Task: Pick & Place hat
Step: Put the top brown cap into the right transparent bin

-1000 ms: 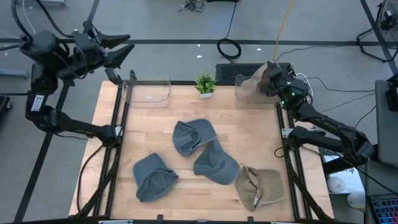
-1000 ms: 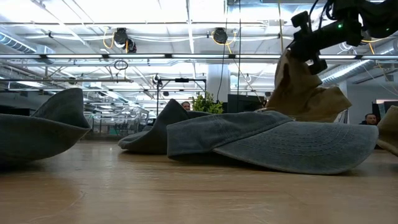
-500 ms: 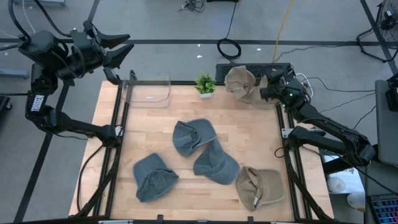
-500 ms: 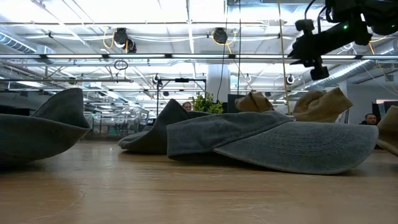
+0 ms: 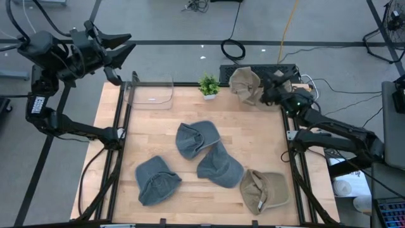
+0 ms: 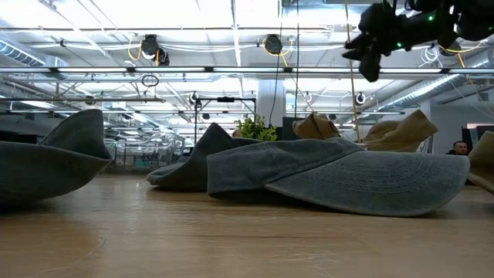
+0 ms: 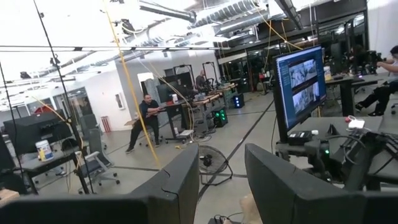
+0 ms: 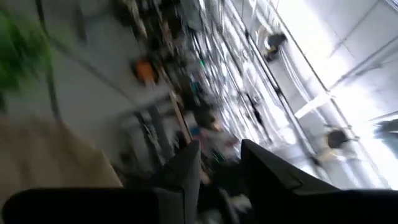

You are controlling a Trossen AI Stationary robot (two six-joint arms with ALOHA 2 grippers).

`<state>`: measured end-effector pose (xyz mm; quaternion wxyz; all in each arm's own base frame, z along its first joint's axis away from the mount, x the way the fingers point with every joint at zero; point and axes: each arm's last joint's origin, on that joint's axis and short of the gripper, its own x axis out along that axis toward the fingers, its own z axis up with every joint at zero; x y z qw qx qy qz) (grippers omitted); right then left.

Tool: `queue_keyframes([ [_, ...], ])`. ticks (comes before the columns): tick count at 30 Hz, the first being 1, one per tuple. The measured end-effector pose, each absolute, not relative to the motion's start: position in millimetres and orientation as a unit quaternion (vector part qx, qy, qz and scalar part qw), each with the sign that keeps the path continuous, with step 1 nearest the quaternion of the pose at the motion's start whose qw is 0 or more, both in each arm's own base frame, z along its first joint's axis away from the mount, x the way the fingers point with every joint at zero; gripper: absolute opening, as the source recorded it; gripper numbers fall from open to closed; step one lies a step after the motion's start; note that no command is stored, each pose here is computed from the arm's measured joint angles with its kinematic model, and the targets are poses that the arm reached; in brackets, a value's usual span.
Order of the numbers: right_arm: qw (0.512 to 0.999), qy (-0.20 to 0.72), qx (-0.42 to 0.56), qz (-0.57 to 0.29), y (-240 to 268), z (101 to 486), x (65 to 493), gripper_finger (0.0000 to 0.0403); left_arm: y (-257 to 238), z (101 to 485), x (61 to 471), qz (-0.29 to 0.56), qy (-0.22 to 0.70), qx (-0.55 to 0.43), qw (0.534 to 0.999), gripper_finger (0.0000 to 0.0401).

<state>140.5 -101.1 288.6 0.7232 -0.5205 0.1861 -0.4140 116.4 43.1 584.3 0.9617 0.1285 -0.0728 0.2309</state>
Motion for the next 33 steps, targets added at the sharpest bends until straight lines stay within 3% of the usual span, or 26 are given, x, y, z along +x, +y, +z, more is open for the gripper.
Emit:
queue_keyframes([
  [9, 0.785, 0.145, -0.437, -0.414, -92.0, 286.9, 200.3, 0.0105, 43.2, 583.6, 116.6, 0.228, -0.076, 0.1, 0.965, 0.0136],
  [14, 0.76, 0.201, -0.383, -0.486, -104.6, 300.9, 249.4, 0.0105, 42.5, 583.6, 116.9, 0.215, -0.08, 0.087, 0.969, 0.0136],
  [21, 0.756, 0.29, -0.365, -0.459, -106.8, 340.7, 312.8, 0.0105, 42.6, 580.7, 117.3, 0.213, -0.067, 0.073, 0.972, 0.0136],
  [29, 0.774, 0.317, -0.262, -0.481, -124.7, 388.6, 334.4, 0.0105, 43.0, 572.8, 118.3, 0.21, -0.031, 0.049, 0.976, 0.0136],
  [33, 0.803, 0.334, -0.195, -0.454, -138.4, 391.5, 340.4, 0.0103, 43.0, 569.1, 118.6, 0.209, -0.012, 0.045, 0.977, 0.0136],
])
